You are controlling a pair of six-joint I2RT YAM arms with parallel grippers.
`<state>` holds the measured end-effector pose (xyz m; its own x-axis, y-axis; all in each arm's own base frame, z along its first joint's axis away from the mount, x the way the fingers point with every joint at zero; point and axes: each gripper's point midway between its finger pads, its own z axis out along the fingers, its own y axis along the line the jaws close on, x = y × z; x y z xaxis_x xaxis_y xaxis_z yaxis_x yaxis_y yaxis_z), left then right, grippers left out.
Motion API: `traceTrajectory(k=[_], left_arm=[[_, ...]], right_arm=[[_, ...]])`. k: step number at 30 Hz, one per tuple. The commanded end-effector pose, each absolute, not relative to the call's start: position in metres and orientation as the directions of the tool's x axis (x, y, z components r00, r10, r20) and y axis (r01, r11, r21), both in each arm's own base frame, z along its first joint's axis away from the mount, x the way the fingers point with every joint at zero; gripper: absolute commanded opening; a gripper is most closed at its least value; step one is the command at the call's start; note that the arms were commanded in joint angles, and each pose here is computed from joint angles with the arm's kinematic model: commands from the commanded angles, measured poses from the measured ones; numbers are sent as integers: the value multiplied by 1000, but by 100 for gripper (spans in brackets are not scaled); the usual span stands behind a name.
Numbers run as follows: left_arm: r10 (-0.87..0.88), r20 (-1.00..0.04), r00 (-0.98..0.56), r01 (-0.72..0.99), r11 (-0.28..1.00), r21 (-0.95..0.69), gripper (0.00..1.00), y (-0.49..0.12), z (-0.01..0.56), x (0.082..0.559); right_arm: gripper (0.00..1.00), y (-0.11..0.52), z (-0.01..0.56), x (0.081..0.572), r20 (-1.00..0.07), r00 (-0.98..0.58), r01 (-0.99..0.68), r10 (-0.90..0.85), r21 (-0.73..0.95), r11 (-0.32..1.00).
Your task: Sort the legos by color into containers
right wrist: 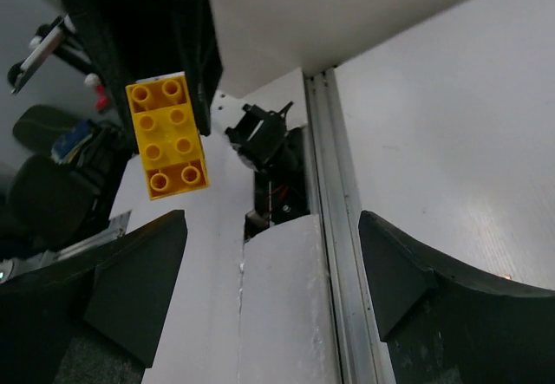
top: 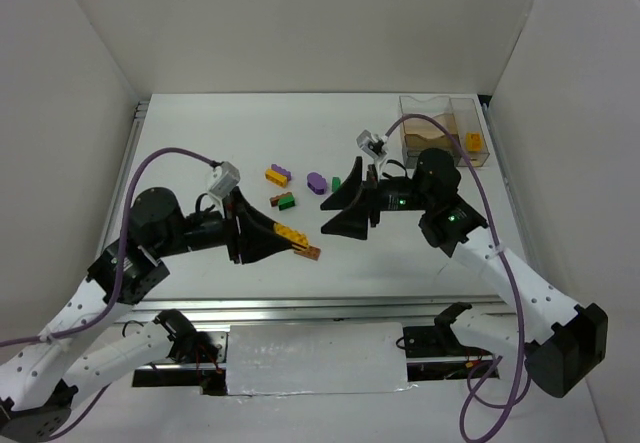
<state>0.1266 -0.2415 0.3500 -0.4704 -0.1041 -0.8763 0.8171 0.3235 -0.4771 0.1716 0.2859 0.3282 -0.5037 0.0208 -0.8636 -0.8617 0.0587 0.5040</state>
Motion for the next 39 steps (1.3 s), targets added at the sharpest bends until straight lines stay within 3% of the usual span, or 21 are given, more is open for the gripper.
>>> traceTrajectory(k=[1,9,22,25,29,33,34,36,38,39], left_arm=[[-108,-896,-431,896,63,-439,0,-253,399,92],[-100,-872,-480,874,30,-485,0,-259,396,92],[-66,-864,-499,864,36,-502,0,-262,380,95],[-62,-869,-492,868,51,-495,0,-262,378,97],[-63,-877,-477,875,55,-480,0,-260,378,96],[-65,-882,-467,879,77,-471,0,-258,379,97],[-66,-885,-462,881,78,-466,0,-258,380,97],[-67,-887,-456,884,82,-460,0,-257,381,97],[-69,-892,-446,888,88,-451,0,-257,383,98],[-71,-897,-436,892,95,-442,7,-256,384,99]], right_arm=[[87,283,356,130,-920,-391,-908,-13,388,-155],[87,290,374,84,-932,-361,-902,-30,358,-241],[79,325,381,81,-904,-422,-878,-67,426,-216],[70,332,380,83,-898,-432,-875,-81,439,-205],[40,336,372,84,-897,-430,-877,-104,442,-190],[36,334,361,82,-898,-422,-877,-123,438,-196],[18,335,360,81,-899,-420,-876,-127,438,-200],[0,335,355,83,-897,-420,-878,-140,441,-187],[0,335,351,84,-899,-413,-882,-148,435,-179],[0,336,349,85,-897,-414,-882,-155,437,-178]])
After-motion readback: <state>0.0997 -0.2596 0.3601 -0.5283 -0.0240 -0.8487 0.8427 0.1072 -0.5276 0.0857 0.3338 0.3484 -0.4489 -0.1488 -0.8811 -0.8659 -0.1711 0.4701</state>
